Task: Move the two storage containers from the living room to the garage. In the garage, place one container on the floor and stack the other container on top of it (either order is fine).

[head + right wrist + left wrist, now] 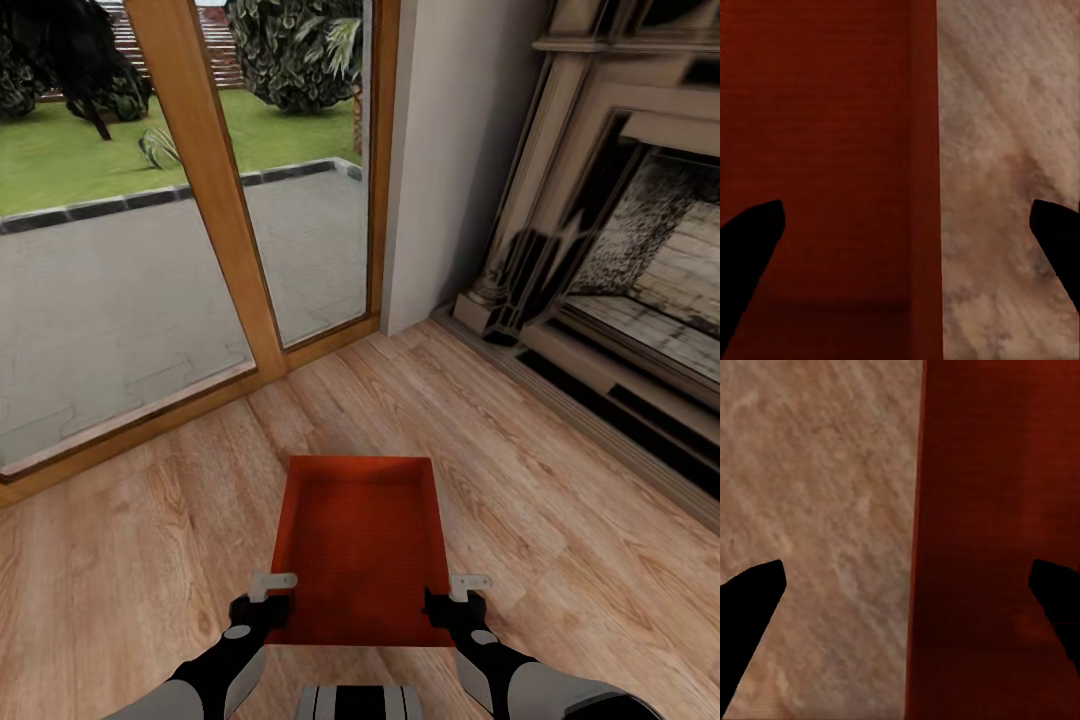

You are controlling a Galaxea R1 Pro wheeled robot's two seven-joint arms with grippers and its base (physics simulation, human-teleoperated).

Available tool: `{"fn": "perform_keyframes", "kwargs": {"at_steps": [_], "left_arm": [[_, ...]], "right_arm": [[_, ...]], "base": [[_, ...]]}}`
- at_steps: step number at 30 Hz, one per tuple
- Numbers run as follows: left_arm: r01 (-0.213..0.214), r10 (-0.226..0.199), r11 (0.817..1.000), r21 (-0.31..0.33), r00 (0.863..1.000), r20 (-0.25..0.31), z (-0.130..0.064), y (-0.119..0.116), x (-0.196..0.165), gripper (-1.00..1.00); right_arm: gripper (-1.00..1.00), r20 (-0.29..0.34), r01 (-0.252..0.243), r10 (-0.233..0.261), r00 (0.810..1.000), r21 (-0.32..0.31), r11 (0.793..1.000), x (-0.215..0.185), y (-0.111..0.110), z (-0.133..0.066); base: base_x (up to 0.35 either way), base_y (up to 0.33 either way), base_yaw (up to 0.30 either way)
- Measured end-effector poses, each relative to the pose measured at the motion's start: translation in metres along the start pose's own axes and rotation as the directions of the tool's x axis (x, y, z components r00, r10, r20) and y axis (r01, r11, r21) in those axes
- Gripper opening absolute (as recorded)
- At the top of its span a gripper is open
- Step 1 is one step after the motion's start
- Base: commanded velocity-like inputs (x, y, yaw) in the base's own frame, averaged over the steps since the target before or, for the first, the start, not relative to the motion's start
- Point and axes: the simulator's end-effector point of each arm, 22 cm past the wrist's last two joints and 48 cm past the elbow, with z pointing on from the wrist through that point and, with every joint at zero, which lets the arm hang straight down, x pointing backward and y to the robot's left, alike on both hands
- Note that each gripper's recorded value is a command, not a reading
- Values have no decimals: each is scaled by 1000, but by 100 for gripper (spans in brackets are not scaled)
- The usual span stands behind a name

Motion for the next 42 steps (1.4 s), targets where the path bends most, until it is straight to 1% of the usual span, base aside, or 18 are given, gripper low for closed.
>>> {"fn": "perform_keyframes", "kwargs": {"at_steps": [3, 4, 5, 7, 15, 28, 42], "left_arm": [[1, -1, 1000, -1, 1000, -6, 0, 0, 2, -100], [-2, 3, 1000, 4, 1000, -6, 0, -1, 2, -100], [-5, 5, 1000, 7, 1000, -6, 0, -2, 2, -100], [-5, 5, 1000, 9, 1000, -5, 0, -3, 2, -100], [0, 0, 1000, 10, 1000, 5, 0, -4, -3, -100], [5, -5, 1000, 11, 1000, 5, 0, -4, -3, -100], [6, -6, 1000, 10, 1000, 7, -24, -2, -23, -100]], "right_arm": [[-100, -1, 0, 0, 1000, 0, 1000, 0, 0, 0], [-100, 0, 21, -21, 1000, -10, 1000, 0, 3, 0], [-100, -1, 1, -1, 1000, -1, 1000, 0, 0, 0], [-100, -1, 11, -11, 1000, -6, 1000, 0, 1, 0], [-100, 0, 9, -9, 1000, -5, 1000, 0, 1, 0], [-100, 0, 12, -12, 1000, -6, 1000, 0, 1, 0], [-100, 1, 13, -13, 1000, -6, 1000, -22, 2, -23]], "base": [[0, 0, 0], [0, 0, 0], [0, 0, 0], [0, 0, 0], [0, 0, 0], [0, 0, 0], [0, 0, 0]]}}
